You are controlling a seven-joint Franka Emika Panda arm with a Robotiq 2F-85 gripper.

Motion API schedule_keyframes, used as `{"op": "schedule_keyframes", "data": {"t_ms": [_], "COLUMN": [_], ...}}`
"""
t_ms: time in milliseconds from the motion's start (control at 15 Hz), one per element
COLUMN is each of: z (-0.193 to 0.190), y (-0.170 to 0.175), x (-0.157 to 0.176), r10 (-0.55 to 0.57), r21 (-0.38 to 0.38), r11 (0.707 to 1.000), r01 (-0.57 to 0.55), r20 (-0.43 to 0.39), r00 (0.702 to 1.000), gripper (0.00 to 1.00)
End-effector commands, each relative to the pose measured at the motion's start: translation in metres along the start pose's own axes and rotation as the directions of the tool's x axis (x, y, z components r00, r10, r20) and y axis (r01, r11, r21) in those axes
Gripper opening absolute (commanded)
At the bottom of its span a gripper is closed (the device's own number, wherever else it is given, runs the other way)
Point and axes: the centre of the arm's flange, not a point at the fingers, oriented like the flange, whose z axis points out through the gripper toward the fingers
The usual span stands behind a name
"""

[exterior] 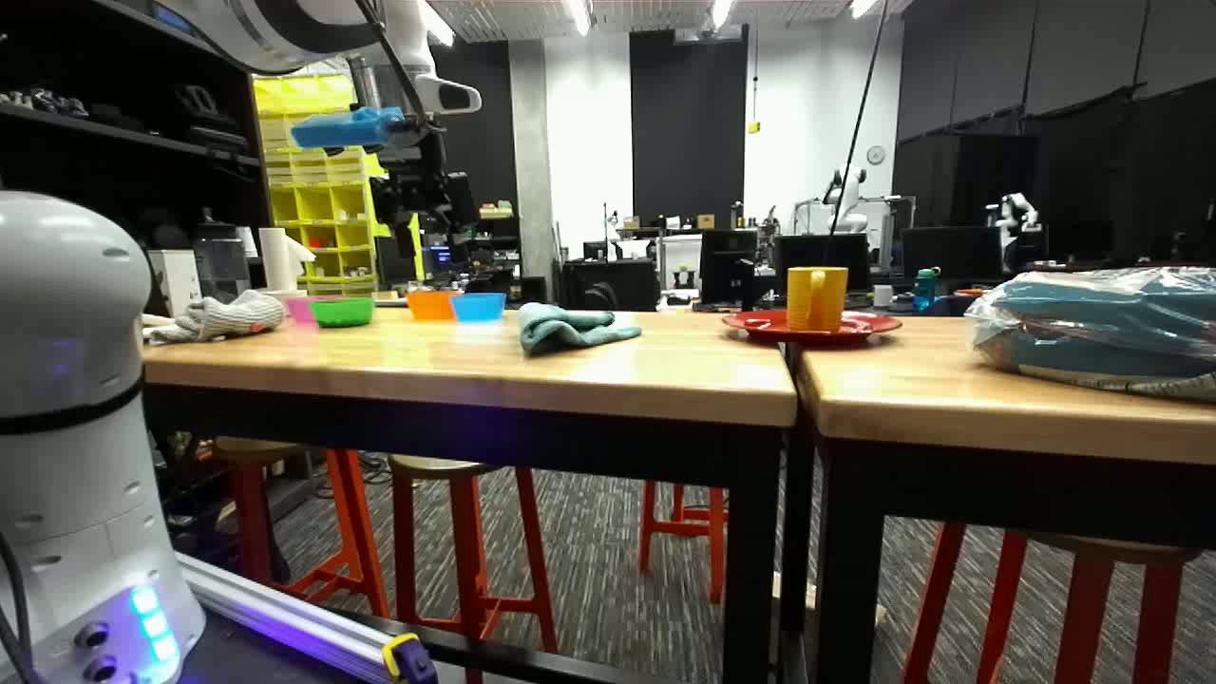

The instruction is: Unfold the blue cloth

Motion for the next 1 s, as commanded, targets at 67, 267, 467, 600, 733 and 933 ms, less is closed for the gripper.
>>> {"op": "schedule_keyframes", "data": {"t_ms": [67,267,467,600,733,933], "z": [0.0,0.0,0.0,0.001,0.005,0.008], "y": [0.0,0.0,0.0,0.0,-0.002,-0.004], "x": [0.0,0.0,0.0,0.001,0.008,0.026], "r10": [0.0,0.0,0.0,-0.001,0.008,0.002], "r21": [0.0,0.0,0.0,-0.001,-0.009,-0.007], "r11": [1.0,1.0,1.0,1.0,1.0,1.0], "r01": [0.0,0.0,0.0,0.001,-0.008,-0.002], "r20": [0.0,0.0,0.0,0.004,0.006,0.027], "r00": [1.0,1.0,1.0,1.0,1.0,1.0], "gripper": [1.0,1.0,1.0,1.0,1.0,1.0]}}
